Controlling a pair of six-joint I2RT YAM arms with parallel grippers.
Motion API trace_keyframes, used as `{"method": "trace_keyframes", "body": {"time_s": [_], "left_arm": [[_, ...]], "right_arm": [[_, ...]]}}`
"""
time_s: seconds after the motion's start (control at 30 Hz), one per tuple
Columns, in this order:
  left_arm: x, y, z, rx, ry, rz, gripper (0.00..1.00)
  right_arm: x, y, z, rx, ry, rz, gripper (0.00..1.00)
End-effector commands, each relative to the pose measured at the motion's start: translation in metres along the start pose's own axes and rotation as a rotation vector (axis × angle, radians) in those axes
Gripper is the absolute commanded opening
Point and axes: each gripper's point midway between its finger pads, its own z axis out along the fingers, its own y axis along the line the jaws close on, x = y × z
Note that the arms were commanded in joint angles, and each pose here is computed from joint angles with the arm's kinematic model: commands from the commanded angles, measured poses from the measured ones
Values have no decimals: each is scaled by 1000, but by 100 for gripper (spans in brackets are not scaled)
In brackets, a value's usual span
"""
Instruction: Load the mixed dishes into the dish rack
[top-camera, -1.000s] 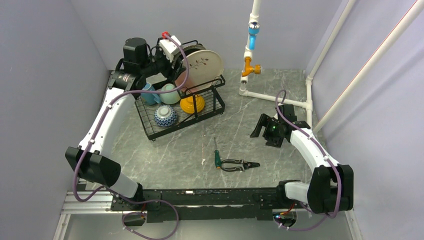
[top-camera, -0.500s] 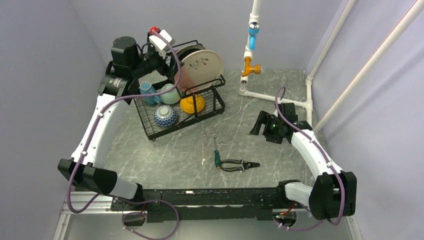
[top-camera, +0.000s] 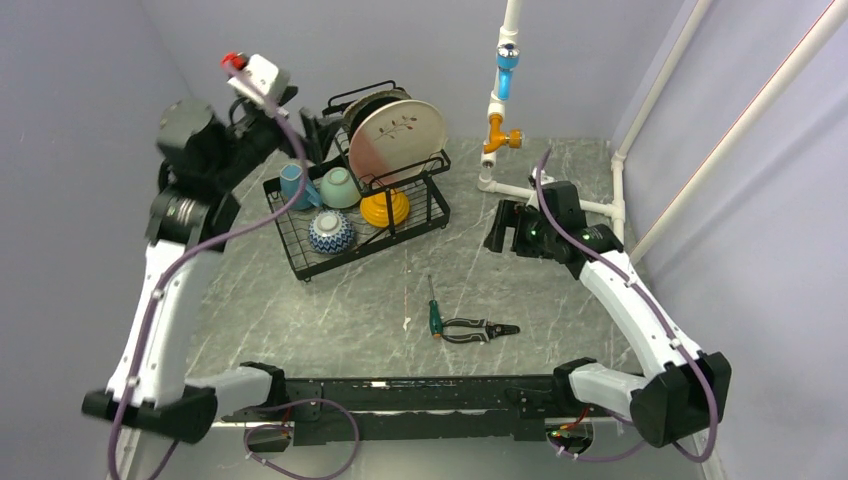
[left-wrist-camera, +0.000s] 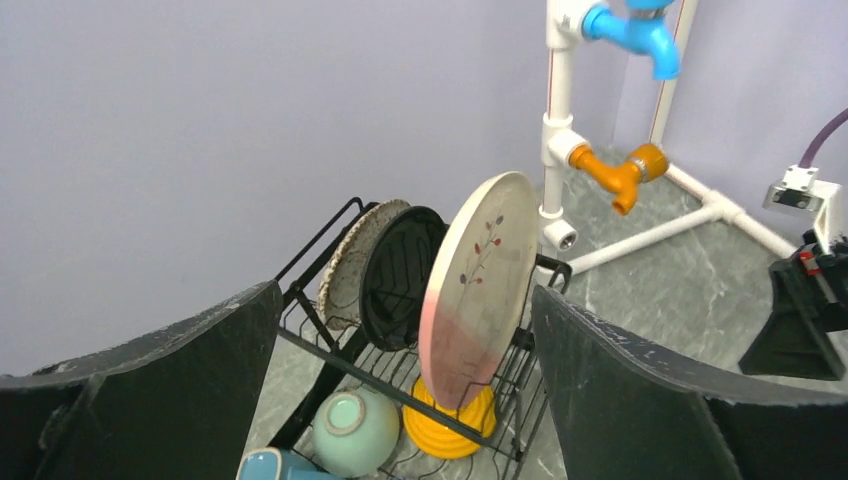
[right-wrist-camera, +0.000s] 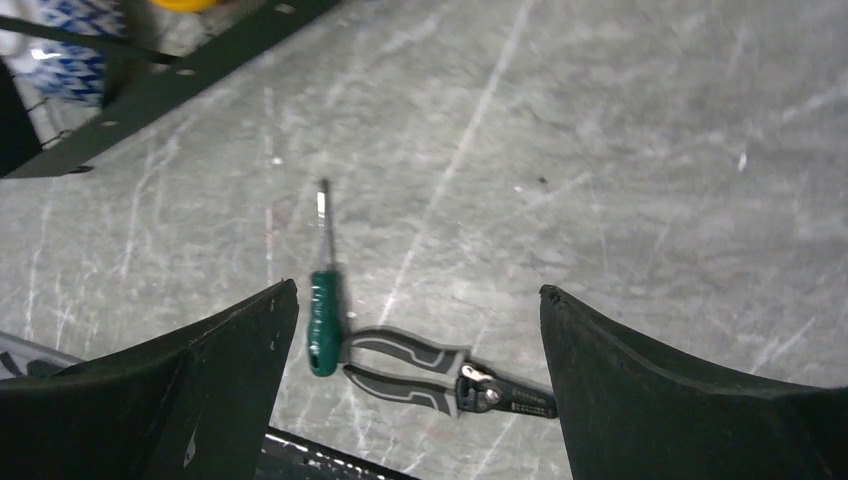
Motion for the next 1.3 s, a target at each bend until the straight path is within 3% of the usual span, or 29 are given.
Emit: {"method": "trace_keyframes", "body": {"time_s": [0.0,0.3,0.47,0.67,1.03,1.27], "left_arm": [[-48,-11,-58,-81,-165,-114,99],[-70,-36,-152,-162,-372,-221,100],[-88,-44,-203,-212,-469,-179,99],[-98,-51,-253,-274,-565,-135,99],[-102,-56,-289,-319,-609,-118,99],[-99,-53,-286,-331,-594,-114,99]], "right_arm": [[-43,37,-46,-53,-188,-121,92],[-104,92,-178,-274,-595,-205,96],[-116,95,-246,-313,-769,-215,100],[-117,80,-298,-272,-898,-205,100],[-107,54,-377,-246,-1118,-142,100],[-104,43,-387,-231,-1176,-98,100]]}}
